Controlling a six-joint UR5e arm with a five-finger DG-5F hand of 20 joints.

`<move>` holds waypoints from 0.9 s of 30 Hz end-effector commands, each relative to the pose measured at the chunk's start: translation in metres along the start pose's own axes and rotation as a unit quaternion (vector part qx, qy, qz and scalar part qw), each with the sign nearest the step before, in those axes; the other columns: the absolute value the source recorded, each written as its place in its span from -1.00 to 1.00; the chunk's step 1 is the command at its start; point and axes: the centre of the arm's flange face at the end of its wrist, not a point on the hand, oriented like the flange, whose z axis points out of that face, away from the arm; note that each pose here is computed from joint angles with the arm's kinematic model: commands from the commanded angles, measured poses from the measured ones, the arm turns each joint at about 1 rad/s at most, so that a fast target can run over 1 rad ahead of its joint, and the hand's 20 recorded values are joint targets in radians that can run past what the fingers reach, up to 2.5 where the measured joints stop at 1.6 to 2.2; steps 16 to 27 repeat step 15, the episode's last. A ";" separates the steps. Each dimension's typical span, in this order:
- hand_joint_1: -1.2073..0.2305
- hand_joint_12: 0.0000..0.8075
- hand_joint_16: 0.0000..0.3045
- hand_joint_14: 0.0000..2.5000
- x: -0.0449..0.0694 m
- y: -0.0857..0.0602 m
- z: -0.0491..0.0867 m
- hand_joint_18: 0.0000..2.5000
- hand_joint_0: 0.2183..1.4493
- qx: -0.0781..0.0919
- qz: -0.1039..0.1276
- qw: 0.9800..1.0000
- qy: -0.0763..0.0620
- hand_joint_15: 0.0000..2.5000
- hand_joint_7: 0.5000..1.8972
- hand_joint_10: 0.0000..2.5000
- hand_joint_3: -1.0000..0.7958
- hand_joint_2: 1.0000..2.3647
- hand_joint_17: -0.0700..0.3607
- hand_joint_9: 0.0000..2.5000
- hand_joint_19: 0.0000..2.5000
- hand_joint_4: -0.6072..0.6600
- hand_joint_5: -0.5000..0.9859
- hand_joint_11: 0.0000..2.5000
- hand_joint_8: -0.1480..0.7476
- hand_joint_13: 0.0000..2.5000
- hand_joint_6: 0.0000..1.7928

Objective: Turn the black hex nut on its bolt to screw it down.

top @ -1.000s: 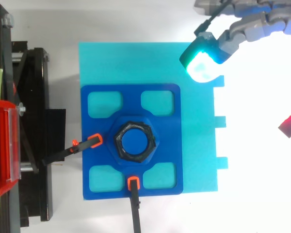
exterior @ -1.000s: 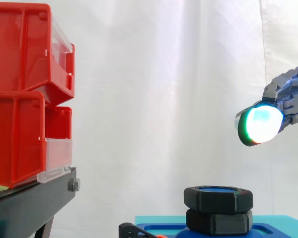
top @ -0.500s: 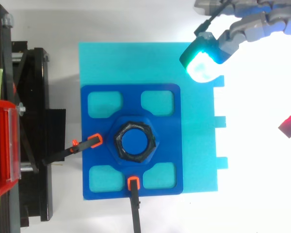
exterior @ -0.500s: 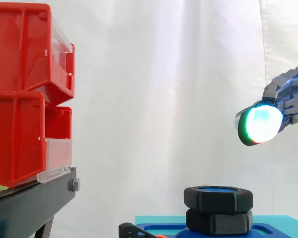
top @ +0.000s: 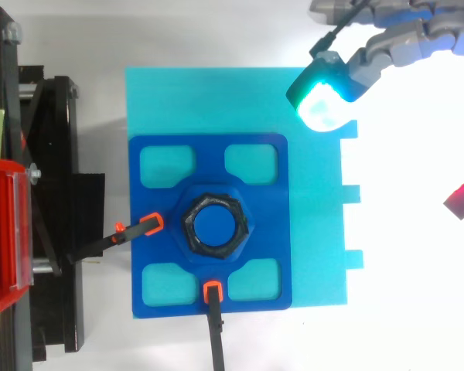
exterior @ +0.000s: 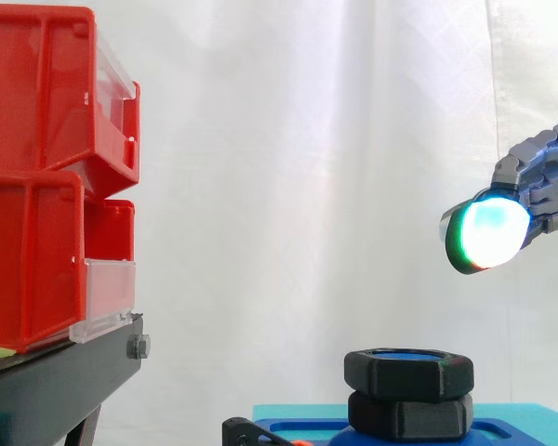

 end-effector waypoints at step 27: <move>0.24 -0.12 -0.68 -1.00 0.000 0.000 0.000 -1.00 -0.62 0.000 0.000 1.000 0.000 -1.00 -0.89 -1.00 -0.44 -1.00 -0.16 -0.94 -0.81 0.02 -0.73 -1.00 -0.22 -1.00 -0.44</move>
